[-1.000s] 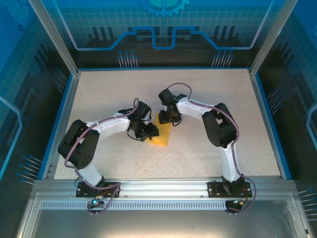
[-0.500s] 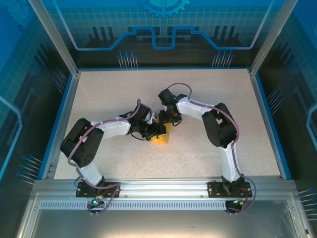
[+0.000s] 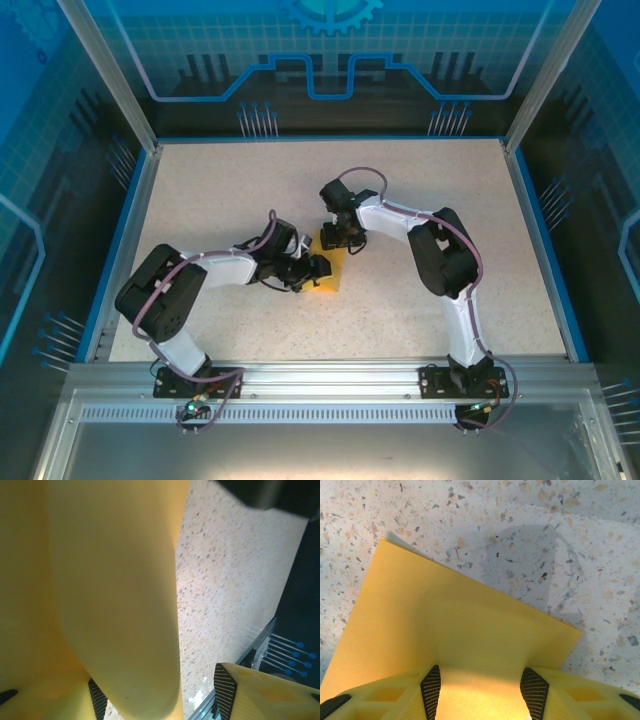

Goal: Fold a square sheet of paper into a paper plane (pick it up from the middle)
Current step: Fold the triangle a second time at the center of the table.

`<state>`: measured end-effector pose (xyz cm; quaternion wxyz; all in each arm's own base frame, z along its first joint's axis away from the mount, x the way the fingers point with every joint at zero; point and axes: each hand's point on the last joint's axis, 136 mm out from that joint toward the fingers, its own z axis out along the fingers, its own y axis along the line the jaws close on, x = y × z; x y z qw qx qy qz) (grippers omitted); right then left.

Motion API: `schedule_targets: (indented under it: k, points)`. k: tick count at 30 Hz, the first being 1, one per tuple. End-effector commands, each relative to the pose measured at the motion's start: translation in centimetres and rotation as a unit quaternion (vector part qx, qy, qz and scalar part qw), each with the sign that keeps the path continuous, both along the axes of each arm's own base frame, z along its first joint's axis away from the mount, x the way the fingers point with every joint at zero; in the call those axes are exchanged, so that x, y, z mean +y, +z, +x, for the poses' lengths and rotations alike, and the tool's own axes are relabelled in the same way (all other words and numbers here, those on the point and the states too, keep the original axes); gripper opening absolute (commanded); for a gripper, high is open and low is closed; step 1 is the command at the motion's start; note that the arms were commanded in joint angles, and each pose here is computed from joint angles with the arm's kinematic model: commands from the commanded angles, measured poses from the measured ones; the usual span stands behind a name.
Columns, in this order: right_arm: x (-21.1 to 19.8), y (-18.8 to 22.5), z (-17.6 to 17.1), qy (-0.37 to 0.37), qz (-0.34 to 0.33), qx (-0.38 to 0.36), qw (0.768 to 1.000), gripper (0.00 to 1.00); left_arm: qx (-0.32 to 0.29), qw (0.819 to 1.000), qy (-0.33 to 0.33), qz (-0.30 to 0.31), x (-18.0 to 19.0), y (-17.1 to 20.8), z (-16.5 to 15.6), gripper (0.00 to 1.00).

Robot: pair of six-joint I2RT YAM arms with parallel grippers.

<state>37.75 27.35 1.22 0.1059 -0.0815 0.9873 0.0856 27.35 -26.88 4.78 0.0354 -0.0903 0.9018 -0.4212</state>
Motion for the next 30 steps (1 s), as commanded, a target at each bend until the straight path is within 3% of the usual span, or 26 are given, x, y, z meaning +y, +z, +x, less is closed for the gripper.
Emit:
schedule_targets:
  k: [1,6,21,30]
  points:
    - [-2.4,-5.0,-2.8,-0.014,-0.039,0.074,0.996,0.53,-0.013,0.999,0.042,-0.019,1.3,1.0,1.0,0.59]
    - [-2.4,-5.0,-2.9,-0.014,-0.039,0.075,0.996,0.52,-0.02,0.997,0.057,-0.052,1.5,1.8,1.9,0.59]
    - [-2.4,-5.0,-2.9,-0.015,-0.039,0.075,0.996,0.52,-0.07,0.991,0.007,-0.111,0.2,4.6,2.5,0.51]
    - [-2.5,-5.0,-2.8,-0.017,-0.04,0.076,0.996,0.52,-0.021,0.998,0.036,-0.038,1.9,1.2,1.9,0.37]
